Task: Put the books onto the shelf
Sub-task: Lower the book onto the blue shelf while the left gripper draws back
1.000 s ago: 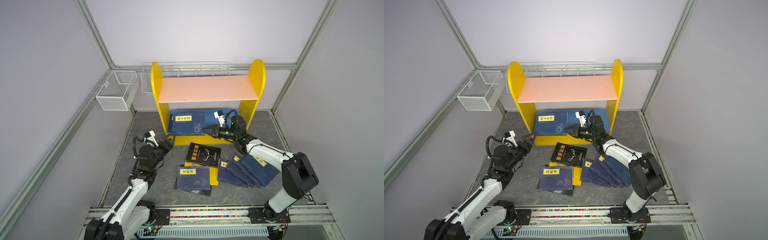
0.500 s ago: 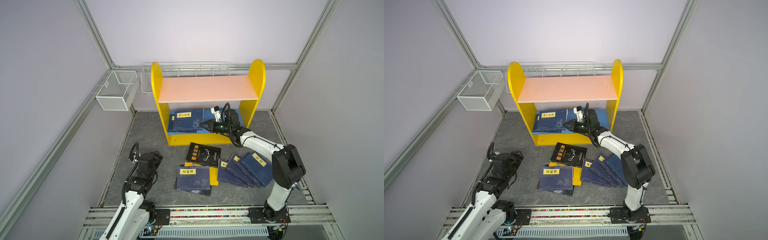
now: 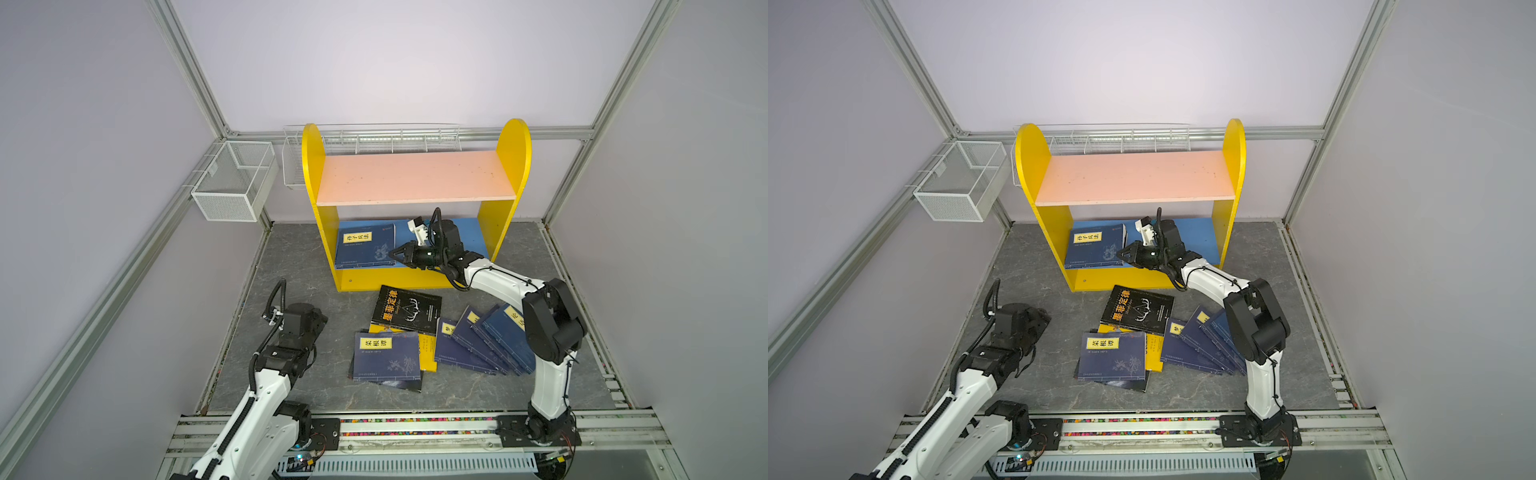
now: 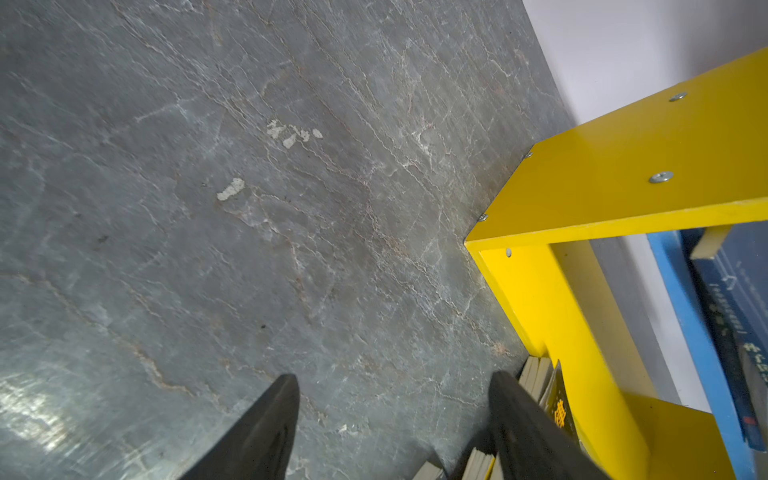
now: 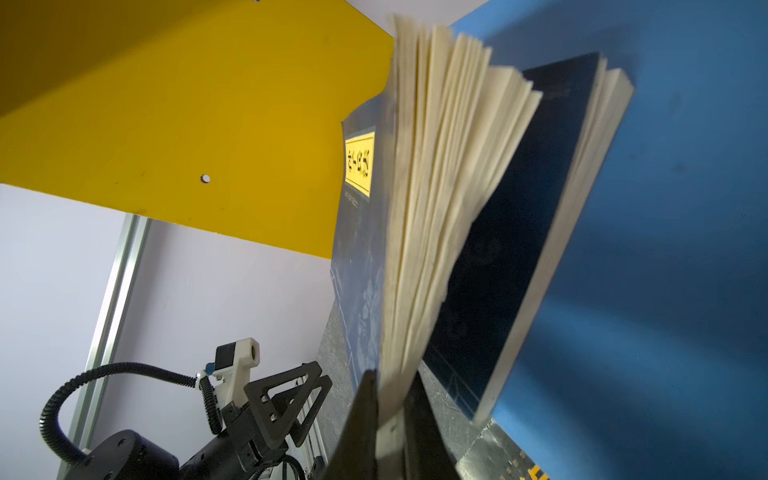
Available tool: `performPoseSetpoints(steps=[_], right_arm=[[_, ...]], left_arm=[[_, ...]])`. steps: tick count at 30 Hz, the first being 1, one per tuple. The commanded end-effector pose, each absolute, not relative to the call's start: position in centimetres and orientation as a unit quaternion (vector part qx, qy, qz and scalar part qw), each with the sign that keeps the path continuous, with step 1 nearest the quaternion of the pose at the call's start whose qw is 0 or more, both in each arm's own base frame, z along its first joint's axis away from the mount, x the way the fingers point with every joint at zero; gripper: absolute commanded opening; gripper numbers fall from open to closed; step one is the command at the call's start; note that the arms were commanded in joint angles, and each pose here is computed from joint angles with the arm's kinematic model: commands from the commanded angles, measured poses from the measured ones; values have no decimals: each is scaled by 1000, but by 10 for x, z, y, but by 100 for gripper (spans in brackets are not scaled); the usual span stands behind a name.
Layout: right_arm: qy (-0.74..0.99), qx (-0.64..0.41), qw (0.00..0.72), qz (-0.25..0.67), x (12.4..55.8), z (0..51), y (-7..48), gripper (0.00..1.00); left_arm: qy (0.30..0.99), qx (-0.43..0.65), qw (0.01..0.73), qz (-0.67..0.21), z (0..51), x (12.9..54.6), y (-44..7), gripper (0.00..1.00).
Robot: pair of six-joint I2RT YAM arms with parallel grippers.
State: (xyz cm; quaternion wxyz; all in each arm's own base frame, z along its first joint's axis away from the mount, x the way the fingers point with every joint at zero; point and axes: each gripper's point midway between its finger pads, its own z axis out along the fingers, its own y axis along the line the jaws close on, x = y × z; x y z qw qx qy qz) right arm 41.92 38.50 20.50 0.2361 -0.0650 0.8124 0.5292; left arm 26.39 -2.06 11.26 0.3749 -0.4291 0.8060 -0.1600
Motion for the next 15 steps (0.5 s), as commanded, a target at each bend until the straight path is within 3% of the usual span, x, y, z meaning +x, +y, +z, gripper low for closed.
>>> performPoseSetpoints(steps=[1,15], right_arm=[[799,-57,264,537,430,219,389,7],[805,-53,252,534,433,212,400,7]], left_arm=[[804,-426,384,-156,124,264,-17,73],[809,-425,375,-155,117,263,-19,73]])
